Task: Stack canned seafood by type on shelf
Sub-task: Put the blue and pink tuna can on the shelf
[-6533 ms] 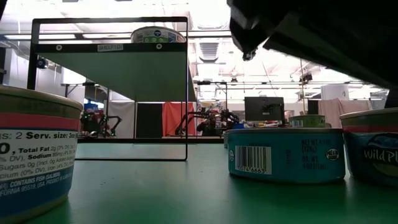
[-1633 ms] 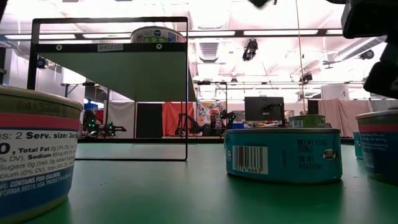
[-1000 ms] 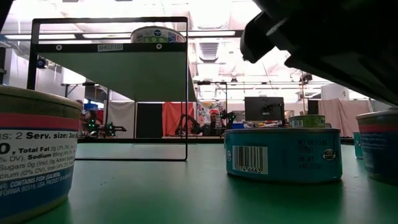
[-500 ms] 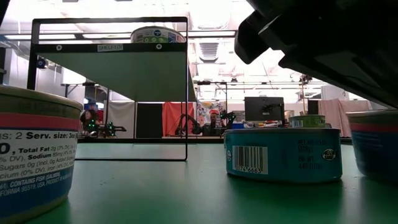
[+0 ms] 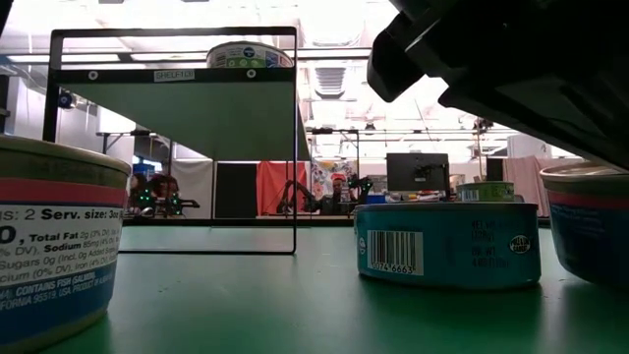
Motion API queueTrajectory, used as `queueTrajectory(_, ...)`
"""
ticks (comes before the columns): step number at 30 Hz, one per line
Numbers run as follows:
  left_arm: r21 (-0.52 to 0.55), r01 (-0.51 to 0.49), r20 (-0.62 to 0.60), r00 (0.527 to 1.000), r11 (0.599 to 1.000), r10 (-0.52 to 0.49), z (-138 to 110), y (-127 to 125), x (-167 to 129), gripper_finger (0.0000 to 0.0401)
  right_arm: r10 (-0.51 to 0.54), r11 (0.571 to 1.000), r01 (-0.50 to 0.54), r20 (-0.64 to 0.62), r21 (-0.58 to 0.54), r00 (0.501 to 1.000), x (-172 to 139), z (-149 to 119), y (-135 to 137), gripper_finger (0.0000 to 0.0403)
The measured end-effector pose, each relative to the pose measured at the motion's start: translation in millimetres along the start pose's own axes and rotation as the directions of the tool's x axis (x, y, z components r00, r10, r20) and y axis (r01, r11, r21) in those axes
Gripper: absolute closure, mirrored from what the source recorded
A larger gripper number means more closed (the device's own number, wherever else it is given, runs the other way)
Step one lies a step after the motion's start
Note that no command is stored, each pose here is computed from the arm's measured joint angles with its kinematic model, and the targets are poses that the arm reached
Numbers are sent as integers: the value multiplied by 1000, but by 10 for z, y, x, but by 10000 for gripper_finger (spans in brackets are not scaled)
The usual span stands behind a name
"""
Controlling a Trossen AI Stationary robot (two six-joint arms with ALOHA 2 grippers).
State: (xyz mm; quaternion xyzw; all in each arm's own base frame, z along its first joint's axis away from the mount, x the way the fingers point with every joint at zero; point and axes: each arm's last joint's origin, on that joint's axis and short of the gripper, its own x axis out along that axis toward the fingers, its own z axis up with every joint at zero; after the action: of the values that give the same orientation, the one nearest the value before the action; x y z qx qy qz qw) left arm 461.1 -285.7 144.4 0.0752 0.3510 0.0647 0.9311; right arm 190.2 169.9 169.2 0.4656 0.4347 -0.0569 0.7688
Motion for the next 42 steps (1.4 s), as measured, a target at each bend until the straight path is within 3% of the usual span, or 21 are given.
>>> queueTrajectory(10,-6,6,2,1000,1000,-6,-15,-31,-17,401,5,1000,-5,-33,-16,999,296,-75,-35,81)
queueTrajectory(32,-19,11,6,1000,1000,-11,-25,-57,-28,401,72,993,-70,17,-93,997,436,-49,3,76)
queueTrajectory(42,-10,10,-12,1000,1000,-10,-79,-63,6,401,128,984,-124,26,-126,991,442,-31,57,114)
